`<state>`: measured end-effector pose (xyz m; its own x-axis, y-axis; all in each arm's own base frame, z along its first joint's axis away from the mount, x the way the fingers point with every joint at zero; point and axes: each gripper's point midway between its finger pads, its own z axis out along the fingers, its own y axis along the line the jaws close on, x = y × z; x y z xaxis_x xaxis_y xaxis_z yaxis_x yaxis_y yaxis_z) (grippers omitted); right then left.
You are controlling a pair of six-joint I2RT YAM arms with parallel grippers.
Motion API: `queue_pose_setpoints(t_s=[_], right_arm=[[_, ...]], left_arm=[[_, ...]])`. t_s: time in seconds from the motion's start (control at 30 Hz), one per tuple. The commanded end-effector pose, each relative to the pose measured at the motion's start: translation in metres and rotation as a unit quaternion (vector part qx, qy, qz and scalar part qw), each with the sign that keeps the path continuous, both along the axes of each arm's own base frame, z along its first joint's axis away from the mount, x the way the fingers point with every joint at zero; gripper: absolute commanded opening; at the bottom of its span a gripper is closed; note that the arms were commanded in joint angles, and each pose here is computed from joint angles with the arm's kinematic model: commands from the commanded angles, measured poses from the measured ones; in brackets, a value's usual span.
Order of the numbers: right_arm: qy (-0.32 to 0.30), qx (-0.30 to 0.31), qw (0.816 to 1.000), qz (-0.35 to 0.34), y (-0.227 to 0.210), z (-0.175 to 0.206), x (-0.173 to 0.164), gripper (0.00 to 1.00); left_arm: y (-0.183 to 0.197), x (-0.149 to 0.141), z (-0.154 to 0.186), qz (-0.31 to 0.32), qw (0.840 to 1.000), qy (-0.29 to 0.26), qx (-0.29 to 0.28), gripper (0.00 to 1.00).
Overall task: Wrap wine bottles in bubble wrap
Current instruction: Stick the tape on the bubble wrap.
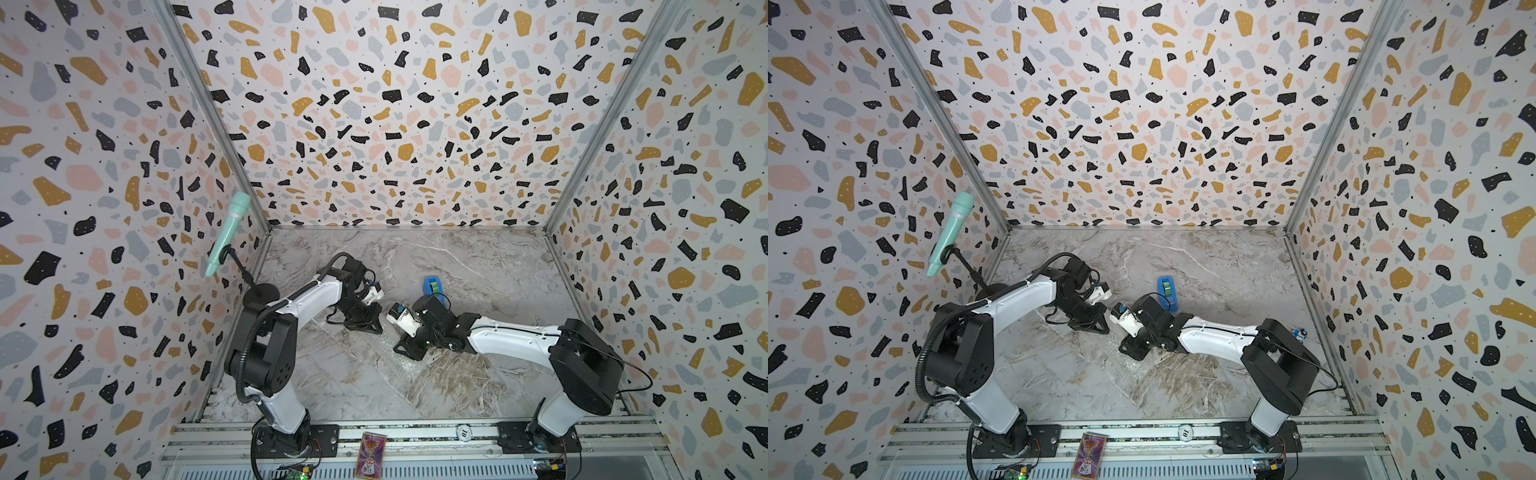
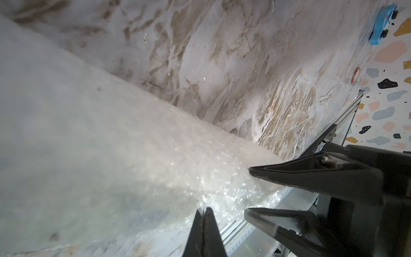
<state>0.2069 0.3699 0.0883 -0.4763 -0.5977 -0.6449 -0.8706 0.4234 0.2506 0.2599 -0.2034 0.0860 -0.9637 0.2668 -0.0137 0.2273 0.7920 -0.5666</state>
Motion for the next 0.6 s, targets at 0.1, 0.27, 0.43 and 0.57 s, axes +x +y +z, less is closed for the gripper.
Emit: queue_pose_setpoints(t_s=[0.1, 0.27, 0.43, 0.57], right_arm=[[-0.041, 0.005, 0.999, 0.006, 0.012, 0.012, -0.003, 0.50], [-0.061, -0.030, 0.998, -0.001, 0.016, -0.006, -0.005, 0.51], [-0.118, -0.066, 0.990, -0.033, 0.008, -0.018, 0.003, 0.45], [-0.137, -0.081, 0.986, -0.040, 0.004, -0.023, 0.009, 0.41]], left_arm=[[0.012, -0.004, 0.008, 0.002, 1.000, -0.011, 0.011, 0.00], [0.017, 0.004, 0.018, 0.017, 0.999, -0.027, 0.004, 0.00], [0.021, 0.014, 0.031, 0.037, 0.998, -0.046, -0.007, 0.00], [0.020, 0.019, 0.035, 0.043, 0.998, -0.052, -0.016, 0.00]])
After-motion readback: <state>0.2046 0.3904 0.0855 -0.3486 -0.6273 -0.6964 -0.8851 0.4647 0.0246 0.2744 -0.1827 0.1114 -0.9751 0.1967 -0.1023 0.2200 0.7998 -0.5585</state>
